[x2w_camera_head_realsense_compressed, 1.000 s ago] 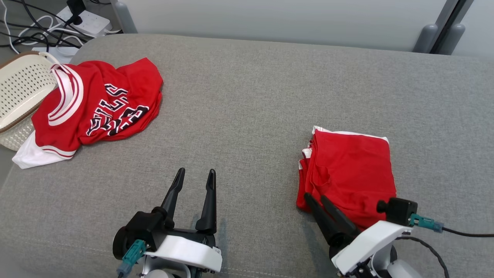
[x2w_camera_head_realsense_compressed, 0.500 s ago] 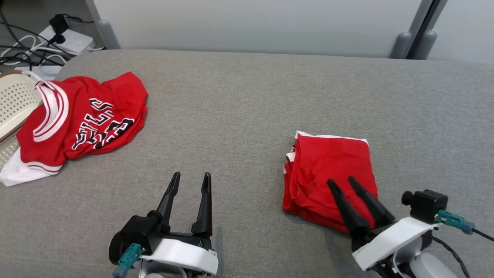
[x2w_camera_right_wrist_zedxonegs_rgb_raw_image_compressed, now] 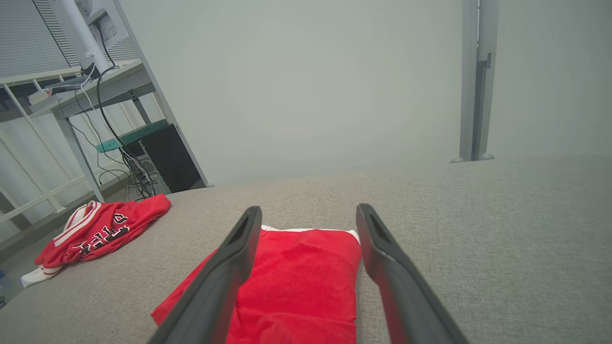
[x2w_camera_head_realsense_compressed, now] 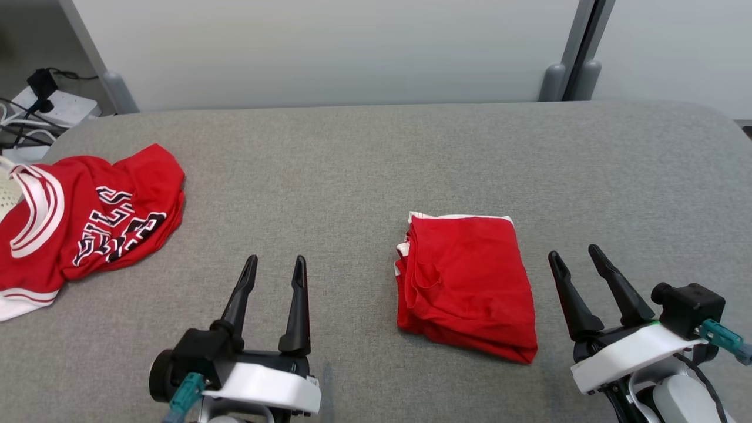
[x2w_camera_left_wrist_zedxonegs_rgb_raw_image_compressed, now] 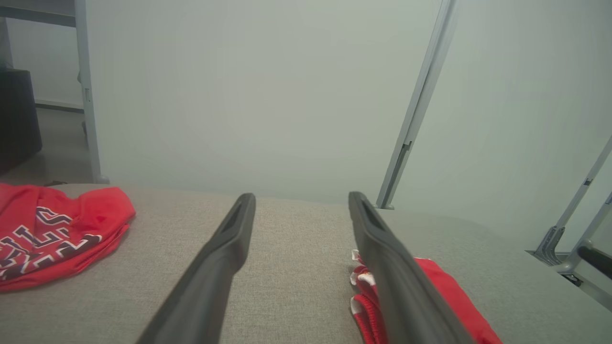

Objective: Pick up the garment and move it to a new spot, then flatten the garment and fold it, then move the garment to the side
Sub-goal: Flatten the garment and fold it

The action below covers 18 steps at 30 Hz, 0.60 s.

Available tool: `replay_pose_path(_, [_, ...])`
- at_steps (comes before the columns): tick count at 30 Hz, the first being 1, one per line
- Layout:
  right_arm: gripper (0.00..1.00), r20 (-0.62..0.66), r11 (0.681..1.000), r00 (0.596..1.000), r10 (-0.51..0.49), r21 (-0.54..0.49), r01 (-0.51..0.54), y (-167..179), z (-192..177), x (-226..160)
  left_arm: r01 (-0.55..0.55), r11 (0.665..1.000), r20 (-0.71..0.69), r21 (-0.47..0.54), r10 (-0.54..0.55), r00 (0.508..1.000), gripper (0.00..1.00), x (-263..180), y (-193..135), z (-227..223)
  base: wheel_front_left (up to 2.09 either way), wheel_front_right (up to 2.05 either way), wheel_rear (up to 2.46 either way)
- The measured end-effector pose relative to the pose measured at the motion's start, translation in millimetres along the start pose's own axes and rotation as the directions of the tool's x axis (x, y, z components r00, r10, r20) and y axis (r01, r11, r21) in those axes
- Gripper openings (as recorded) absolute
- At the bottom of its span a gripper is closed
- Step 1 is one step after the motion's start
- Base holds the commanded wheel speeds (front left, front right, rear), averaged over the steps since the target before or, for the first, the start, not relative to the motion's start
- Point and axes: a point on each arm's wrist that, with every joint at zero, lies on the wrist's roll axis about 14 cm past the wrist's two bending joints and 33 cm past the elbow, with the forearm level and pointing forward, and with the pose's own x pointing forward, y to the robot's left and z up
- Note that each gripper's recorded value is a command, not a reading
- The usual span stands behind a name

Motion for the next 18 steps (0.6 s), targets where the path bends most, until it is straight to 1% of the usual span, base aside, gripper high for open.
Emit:
replay_pose_path(2, [1.0,0.02,1.0,1.0,-0.004,-0.027,0.004,-1.7,6.3,-3.1,0.017,0.999,0.001,0.037,-0.017,1.0,1.0,-3.1,-3.8,-0.6,0.0,0.0,0.0])
replay_pose_path(5, [1.0,0.064,0.999,0.997,-0.037,-0.038,0.039,-10.5,20.2,-9.4,0.023,0.999,-0.01,0.041,-0.022,1.0,1.0,-7.9,-6.0,-3.9,0.0,0.0,0.0])
replay_pose_path(8, [1.0,0.077,0.996,0.995,-0.065,-0.058,0.069,-18.0,23.4,-18.3,0.024,0.999,-0.013,0.047,-0.023,1.0,1.0,-11.1,-5.9,-4.6,0.0,0.0,0.0])
replay_pose_path(12, [1.0,0.063,0.992,0.993,-0.098,-0.069,0.103,-25.7,17.1,-31.4,-0.015,0.999,-0.034,0.051,0.017,0.999,1.0,-22.4,7.0,-10.2,0.0,0.0,0.0])
replay_pose_path(18, [1.0,0.077,0.987,0.988,-0.135,-0.073,0.14,-31.2,18.2,-43.6,-0.066,0.996,-0.046,0.058,0.069,0.997,1.0,-38.9,22.7,-12.6,0.0,0.0,0.0])
